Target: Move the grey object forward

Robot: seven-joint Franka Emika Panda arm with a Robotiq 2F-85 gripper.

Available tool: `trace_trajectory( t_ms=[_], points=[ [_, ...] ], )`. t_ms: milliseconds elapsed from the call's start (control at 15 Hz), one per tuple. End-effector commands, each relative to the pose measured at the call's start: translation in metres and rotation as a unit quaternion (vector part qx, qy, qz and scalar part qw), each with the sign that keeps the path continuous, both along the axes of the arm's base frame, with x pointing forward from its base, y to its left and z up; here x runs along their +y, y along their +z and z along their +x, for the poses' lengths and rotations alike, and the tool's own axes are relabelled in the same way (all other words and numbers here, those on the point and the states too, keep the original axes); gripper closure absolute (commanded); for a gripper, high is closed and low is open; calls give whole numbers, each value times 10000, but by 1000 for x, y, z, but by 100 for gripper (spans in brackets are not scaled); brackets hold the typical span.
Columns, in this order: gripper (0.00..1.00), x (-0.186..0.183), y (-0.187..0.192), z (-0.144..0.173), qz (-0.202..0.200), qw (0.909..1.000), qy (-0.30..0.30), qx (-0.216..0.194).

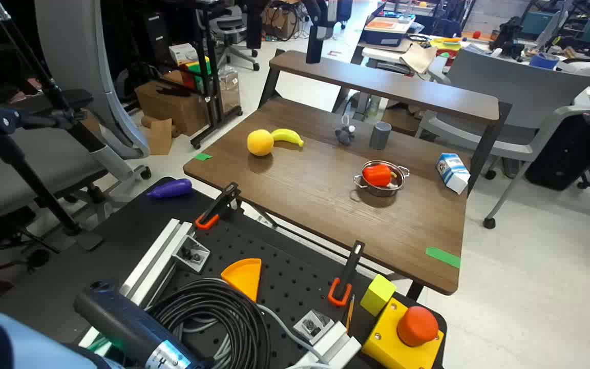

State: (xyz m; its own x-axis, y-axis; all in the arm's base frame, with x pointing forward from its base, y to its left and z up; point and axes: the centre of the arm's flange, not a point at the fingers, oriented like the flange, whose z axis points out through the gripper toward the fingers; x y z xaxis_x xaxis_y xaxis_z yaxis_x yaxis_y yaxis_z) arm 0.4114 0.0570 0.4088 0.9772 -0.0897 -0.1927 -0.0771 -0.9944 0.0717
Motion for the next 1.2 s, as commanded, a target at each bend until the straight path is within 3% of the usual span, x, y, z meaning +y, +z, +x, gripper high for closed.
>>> trace_trajectory(
  t_ms=[0, 667, 1133],
  points=[
    [0, 0, 0, 0, 1, 10000, 0, -5],
    [0, 0, 0, 0, 1, 10000, 0, -7],
    [0, -24, -4, 33, 600, 9953, -729, -232]
  ],
)
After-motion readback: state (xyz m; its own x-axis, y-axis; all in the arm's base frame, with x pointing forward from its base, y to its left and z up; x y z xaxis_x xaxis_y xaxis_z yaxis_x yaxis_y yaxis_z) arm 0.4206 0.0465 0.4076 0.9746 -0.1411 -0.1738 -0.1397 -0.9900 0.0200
